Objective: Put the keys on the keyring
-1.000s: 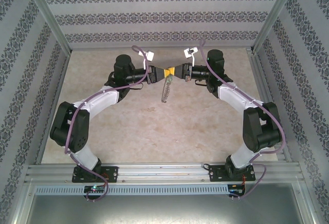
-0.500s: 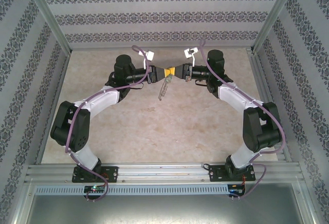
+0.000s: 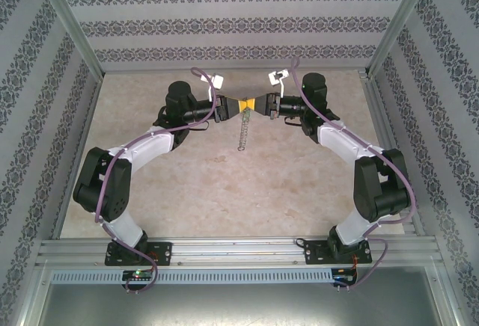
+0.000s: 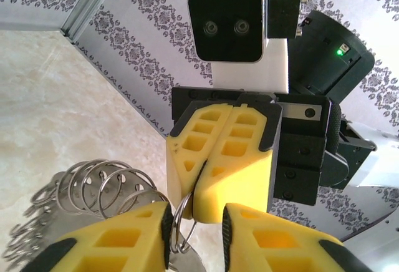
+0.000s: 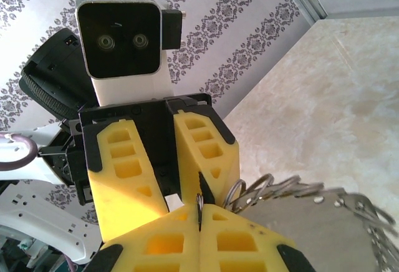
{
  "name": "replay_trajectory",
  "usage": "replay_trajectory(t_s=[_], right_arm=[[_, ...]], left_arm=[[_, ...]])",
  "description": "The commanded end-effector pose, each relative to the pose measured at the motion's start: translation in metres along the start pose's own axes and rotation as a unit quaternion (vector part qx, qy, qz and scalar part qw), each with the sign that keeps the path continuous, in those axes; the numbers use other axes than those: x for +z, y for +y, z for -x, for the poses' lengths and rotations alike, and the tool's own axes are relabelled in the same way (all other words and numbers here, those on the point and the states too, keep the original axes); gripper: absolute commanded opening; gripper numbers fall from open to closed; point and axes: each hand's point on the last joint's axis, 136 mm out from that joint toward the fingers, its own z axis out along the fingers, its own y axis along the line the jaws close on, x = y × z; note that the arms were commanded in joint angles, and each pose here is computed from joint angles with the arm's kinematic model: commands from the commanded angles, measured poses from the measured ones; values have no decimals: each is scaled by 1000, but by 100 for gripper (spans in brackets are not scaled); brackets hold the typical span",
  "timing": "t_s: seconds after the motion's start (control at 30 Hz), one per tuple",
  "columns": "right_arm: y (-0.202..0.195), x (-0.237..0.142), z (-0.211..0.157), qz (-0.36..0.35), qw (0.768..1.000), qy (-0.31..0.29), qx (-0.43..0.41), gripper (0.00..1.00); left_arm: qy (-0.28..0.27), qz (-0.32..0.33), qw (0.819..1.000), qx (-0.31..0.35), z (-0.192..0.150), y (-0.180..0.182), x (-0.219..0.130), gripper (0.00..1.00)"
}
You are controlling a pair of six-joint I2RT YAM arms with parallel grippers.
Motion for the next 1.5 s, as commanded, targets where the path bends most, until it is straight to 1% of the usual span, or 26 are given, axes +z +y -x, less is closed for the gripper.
replay_trajectory(t_s=[0.0,0.17,0.5,0.63,0.7,0.9,1.0,1.03,1.07,1.1,1.13,1.17,1.2,1.33,1.47], right_arm=[[16,-8,10,9,999,-13,-43,0],[15,-8,8,9,999,-12,-40,0],[16,-6,9,16,999,-9,-41,0],[16,-4,8,17,999,-8,-40,0],[17,-4,8,16,999,-8,-40,0],[23,-4,11,18,999,-12,-46,0],[25,-5,14,16,999,-18,-46,0],[25,-5,15,13,999,-20,-46,2],[25,-7,17,8,999,-25,-46,12],[26,-9,18,4,998,-30,-48,20],[27,-12,20,0,998,-36,-49,26],[26,-15,20,-7,998,-42,-49,35],[27,-19,22,-14,997,-50,-52,41],[27,-37,23,-43,994,-79,-56,46],[19,-52,16,-82,989,-107,-54,48]], left_arm=[[-23,-25,999,41,12,-26,-3,23],[-25,-31,998,42,13,-27,-2,15],[-22,-39,998,32,11,-24,1,17],[-18,-40,999,31,10,-24,3,15],[-16,-40,999,30,9,-23,3,13],[-11,-40,999,30,5,-20,4,0],[-14,-41,998,37,5,-22,3,0],[-17,-43,998,41,6,-23,3,0],[-22,-44,998,42,7,-24,2,0],[-25,-46,998,44,7,-24,1,0],[-30,-49,997,48,9,-27,0,0],[-35,-51,997,49,9,-27,-1,0],[-41,-55,996,52,11,-29,-2,0],[-52,-67,995,56,15,-34,-4,0],[-51,-84,993,61,17,-41,-4,0]])
